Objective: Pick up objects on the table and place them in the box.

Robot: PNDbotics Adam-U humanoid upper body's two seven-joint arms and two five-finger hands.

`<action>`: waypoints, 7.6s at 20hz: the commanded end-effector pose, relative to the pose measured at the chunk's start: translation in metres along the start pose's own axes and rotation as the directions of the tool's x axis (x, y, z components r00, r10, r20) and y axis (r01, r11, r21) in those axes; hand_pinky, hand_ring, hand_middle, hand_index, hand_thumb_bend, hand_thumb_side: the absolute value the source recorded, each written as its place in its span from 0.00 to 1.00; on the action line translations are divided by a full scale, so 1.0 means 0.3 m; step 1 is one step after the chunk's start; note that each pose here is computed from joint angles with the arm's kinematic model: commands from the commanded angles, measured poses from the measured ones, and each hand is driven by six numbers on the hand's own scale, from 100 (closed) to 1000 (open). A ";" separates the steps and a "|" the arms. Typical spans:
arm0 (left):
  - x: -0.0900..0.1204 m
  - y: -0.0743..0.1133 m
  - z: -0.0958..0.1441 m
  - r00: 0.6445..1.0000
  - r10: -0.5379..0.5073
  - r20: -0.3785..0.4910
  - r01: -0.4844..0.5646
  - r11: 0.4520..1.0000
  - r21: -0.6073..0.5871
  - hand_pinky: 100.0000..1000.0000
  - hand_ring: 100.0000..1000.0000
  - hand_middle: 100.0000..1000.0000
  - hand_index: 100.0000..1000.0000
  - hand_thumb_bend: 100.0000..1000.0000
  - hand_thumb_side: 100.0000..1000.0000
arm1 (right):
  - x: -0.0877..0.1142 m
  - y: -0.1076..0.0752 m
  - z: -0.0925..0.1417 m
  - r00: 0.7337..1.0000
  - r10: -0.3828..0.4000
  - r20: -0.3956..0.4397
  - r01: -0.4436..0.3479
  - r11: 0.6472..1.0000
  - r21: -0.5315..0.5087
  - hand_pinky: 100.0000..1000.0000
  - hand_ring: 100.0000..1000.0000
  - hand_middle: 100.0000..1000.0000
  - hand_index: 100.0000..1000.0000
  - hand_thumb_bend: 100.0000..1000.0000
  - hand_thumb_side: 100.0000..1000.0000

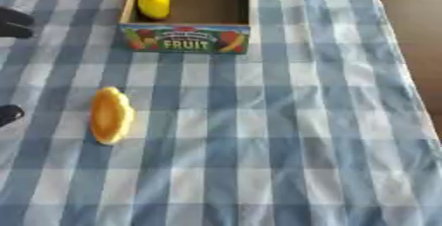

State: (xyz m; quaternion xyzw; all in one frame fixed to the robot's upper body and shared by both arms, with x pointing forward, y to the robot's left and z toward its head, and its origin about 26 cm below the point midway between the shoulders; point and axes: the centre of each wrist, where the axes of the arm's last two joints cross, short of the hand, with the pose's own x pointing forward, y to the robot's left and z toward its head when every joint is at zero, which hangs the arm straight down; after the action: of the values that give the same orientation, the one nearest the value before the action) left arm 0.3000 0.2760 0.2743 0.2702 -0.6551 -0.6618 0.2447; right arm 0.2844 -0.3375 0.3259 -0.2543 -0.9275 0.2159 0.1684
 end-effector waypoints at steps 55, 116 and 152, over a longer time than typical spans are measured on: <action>0.031 -0.080 -0.194 0.982 0.015 -0.187 -0.078 0.938 -0.337 0.93 1.00 0.86 0.94 0.52 0.00 | -0.006 0.023 0.046 0.993 -0.004 -0.118 0.006 1.000 0.015 0.82 0.98 0.66 0.77 0.00 0.29; 0.101 -0.049 -0.362 0.995 -0.050 -0.086 0.023 0.957 -0.291 0.90 0.85 0.78 0.94 0.49 0.00 | -0.017 0.038 0.076 0.986 -0.064 -0.157 0.072 0.996 0.050 0.82 0.99 0.63 0.77 0.00 0.45; 0.219 0.279 -0.278 0.970 -0.200 -0.139 0.233 0.929 0.288 0.69 0.51 0.39 0.49 0.10 0.00 | -0.010 0.024 0.056 0.989 -0.077 -0.122 0.081 0.996 0.027 0.83 0.98 0.63 0.77 0.00 0.40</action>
State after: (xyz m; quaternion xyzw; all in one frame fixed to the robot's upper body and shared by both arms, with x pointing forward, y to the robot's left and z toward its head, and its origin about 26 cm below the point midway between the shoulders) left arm 0.3116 0.1619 0.3405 0.3888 -0.6898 -0.5850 0.1753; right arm 0.2877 -0.3385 0.2945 -0.2220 -0.9192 0.1992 0.2572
